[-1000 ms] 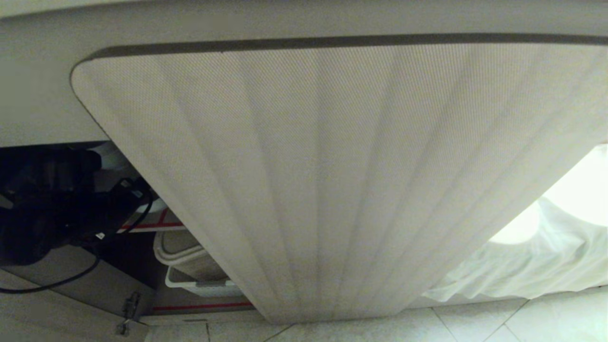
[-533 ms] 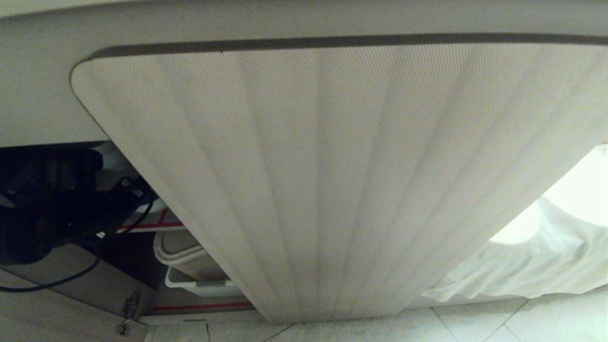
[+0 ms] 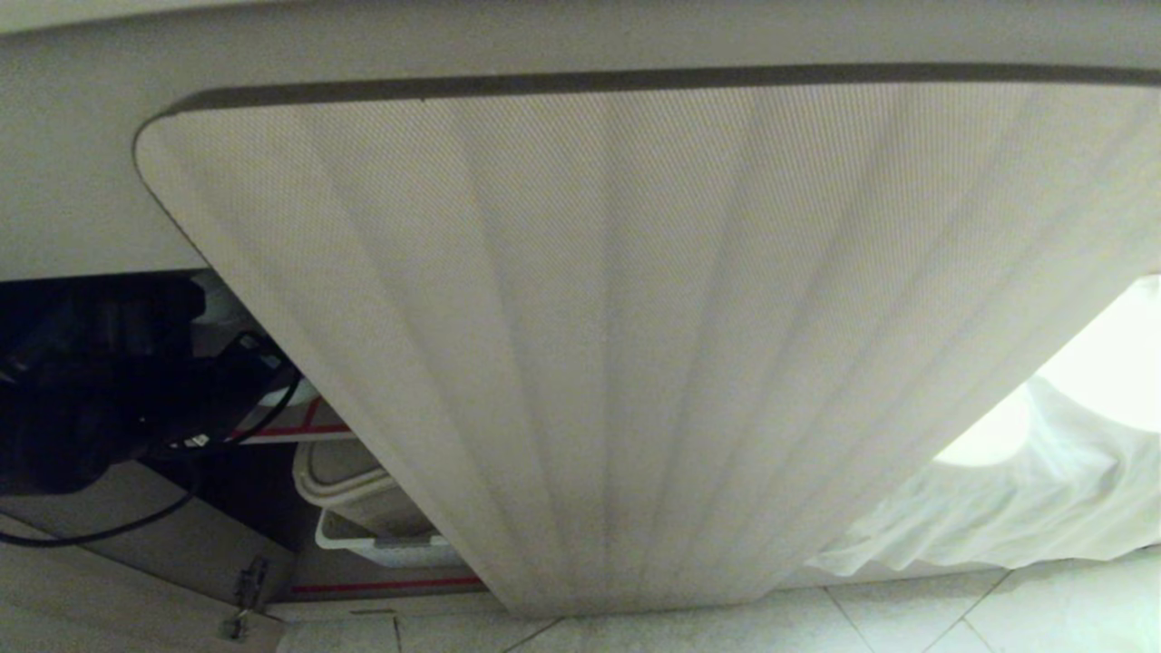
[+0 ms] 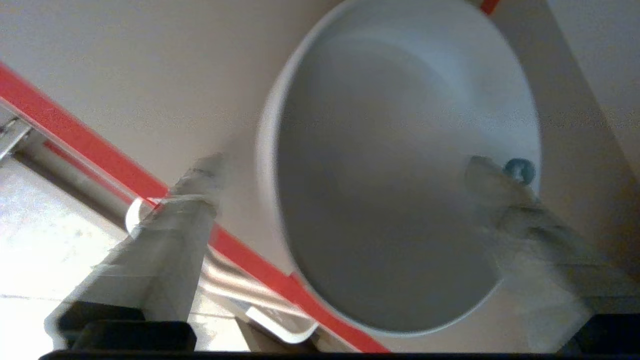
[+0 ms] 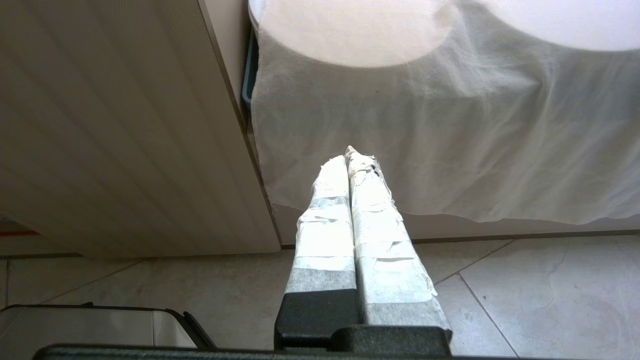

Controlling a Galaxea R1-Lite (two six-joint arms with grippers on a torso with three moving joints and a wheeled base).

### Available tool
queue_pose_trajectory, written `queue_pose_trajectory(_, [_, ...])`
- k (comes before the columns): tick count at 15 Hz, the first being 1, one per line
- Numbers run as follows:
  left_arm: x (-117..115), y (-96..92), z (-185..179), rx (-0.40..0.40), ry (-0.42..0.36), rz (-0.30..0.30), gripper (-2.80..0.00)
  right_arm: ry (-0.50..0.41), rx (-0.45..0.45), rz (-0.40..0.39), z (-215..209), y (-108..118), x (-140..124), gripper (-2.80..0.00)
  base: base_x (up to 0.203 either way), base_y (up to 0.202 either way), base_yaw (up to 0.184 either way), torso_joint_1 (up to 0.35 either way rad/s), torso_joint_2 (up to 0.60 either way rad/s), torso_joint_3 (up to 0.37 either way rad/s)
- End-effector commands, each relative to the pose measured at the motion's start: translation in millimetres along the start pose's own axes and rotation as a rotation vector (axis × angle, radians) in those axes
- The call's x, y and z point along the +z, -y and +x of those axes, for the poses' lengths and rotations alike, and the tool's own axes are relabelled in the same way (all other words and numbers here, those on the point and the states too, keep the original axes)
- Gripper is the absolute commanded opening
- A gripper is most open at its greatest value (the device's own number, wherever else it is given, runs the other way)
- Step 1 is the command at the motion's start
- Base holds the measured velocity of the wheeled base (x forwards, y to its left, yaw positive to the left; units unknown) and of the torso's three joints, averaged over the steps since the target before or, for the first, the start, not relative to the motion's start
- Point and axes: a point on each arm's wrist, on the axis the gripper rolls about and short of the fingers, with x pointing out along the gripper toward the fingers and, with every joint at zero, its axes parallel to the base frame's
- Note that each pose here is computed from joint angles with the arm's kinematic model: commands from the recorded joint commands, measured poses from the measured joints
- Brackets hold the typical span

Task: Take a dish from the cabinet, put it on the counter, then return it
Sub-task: Take the bowl from the cabinet

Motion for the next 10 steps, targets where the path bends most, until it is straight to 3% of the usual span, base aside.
queue_pose_trajectory(1, [0.4, 1.5, 1.4, -0.004, 0.004, -0.004, -2.80, 0.000, 0.002, 0.000, 0.0, 0.0, 0.0, -2.80, 0.000, 0.000, 0.000, 0.000, 0.00, 0.000])
queue_pose_trajectory(10, [0.6, 1.9, 3.1, -0.004, 0.002, -0.004, -2.80, 0.000, 0.001, 0.000, 0.0, 0.0, 0.0, -2.80, 0.000, 0.000, 0.000, 0.000, 0.00, 0.000])
